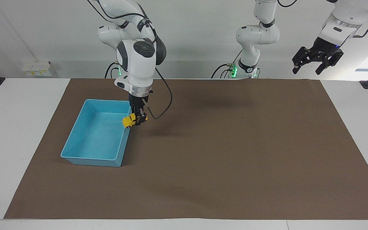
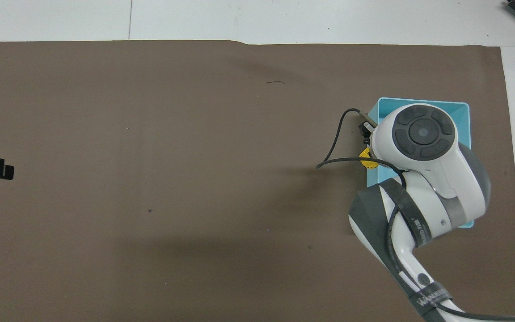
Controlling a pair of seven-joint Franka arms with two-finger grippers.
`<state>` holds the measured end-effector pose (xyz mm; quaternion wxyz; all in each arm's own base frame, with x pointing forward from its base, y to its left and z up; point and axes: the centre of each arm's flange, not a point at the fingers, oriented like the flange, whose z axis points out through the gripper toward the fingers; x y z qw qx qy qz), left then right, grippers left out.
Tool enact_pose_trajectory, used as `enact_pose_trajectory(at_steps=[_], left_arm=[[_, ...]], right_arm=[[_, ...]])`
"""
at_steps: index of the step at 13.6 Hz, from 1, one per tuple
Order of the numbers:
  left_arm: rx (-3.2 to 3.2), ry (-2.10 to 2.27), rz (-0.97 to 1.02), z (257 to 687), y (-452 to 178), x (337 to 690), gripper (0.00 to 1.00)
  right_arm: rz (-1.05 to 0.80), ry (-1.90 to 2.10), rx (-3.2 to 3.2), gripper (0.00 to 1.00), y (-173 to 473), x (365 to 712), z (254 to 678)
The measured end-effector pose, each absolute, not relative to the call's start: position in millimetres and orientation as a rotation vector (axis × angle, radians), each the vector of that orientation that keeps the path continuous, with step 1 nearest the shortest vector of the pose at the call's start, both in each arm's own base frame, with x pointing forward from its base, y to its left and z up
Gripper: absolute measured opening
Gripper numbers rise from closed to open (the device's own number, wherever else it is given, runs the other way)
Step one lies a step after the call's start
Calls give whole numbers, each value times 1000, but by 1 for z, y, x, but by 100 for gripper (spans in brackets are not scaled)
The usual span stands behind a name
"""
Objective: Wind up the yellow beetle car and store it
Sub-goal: 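Carry the car over the blue bin and lower it inside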
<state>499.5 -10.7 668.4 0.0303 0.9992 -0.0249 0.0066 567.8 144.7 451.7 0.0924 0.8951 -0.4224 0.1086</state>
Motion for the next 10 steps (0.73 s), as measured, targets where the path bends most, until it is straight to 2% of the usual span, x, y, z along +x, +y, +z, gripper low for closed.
enact_pose_trajectory(at_steps=[6,10], left_arm=[[3080,-69,18,668,-10,499,100],[3080,-33,12,668,-9,496,100]], right_arm=[[253,-947,2807,50,106,576,449],[223,-761,2912,50,57,579,435]])
